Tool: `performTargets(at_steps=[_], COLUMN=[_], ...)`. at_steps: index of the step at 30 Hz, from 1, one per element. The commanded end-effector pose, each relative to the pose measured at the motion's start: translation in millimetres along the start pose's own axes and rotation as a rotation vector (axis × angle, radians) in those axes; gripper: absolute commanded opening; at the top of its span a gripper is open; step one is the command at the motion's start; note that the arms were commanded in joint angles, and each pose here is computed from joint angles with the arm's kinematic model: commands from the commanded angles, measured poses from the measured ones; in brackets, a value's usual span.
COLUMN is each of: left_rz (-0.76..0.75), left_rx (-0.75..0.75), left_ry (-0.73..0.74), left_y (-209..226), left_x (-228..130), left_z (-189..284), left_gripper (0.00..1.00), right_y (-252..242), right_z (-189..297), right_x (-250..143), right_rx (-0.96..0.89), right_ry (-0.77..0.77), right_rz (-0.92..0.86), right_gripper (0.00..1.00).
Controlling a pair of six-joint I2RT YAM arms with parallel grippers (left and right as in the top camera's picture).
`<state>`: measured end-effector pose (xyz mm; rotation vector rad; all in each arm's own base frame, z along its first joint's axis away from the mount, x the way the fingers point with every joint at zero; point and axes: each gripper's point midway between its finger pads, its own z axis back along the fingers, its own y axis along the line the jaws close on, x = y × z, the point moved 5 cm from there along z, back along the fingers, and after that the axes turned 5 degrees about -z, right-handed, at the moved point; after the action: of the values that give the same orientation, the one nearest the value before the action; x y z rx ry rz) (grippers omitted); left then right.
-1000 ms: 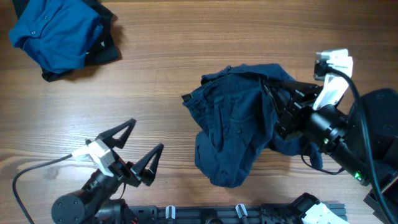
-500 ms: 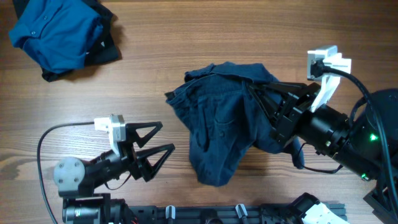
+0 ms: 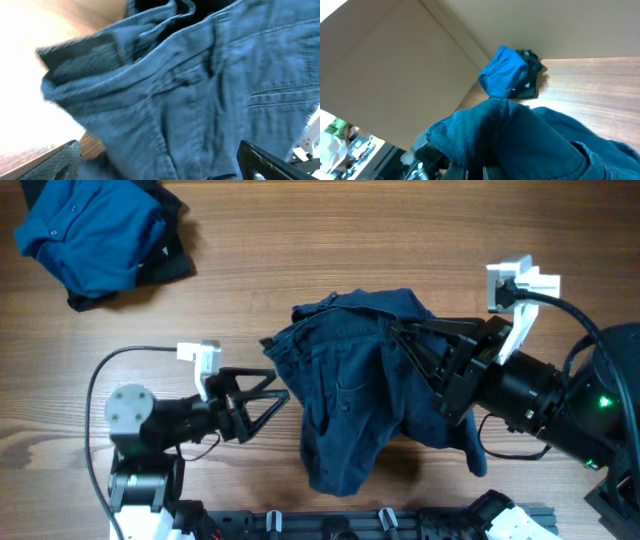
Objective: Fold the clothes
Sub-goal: 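Grasp the trousers' left waistband edge with the left gripper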
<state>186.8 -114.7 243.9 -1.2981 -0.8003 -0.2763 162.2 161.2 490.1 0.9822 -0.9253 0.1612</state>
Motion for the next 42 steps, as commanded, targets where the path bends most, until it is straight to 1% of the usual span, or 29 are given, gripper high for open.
performTargets(at_steps=[1,6,9,15,23,24,26,30,31,39,42], left_rz=[-0.008,0.002,-0.015,-0.135,-0.131,-0.131,-0.132,-0.110,-0.109,-0.110,-0.109], left_rx=[-0.006,-0.010,-0.042,-0.146,-0.160,-0.160,-0.161,-0.161,-0.162,-0.149,-0.123], left_ry=[0.019,0.029,0.055,0.074,0.065,0.065,0.065,0.066,0.064,0.051,0.024], left_y=[7.2,14.4,10.5,-13.5,-17.9,-17.9,-18.3,-18.9,-19.1,-16.4,-11.4], left_x=[2.9,4.1,1.0,0.8,3.5,3.5,3.4,3.8,4.1,7.0,12.8], left_z=[-6.0,-10.7,-18.1,-30.3,-30.8,-30.8,-30.6,-30.4,-30.4,-28.0,-22.4], left_gripper=[1.00,1.00,1.00,1.00,0.99,0.93,0.72,0.13,0.04,0.04,0.04], right_y=[11.2,10.1,10.2,8.5,-1.3,-5.9,-19.7,-35.3,-38.7,-58.3,-70.5], right_z=[7.1,7.0,6.9,6.5,-1.0,-2.5,-6.5,-9.9,-11.1,-10.2,-3.8], right_x=[3.6,2.2,2.5,0.5,-5.0,-5.2,-5.9,-6.9,-7.4,-6.2,-3.2], right_rx=[0.052,0.047,0.047,0.039,-0.014,-0.044,-0.135,-0.239,-0.260,-0.402,-0.504], right_ry=[-0.009,-0.002,-0.003,0.007,0.042,0.039,0.032,0.028,0.030,0.005,-0.032], right_rz=[0.004,0.002,-0.005,-0.008,-0.011,-0.016,-0.024,-0.011,-0.007,0.012,0.024], right_gripper=[0.04,0.04,0.04,0.04,0.06,0.06,0.06,0.06,0.06,0.06,0.06])
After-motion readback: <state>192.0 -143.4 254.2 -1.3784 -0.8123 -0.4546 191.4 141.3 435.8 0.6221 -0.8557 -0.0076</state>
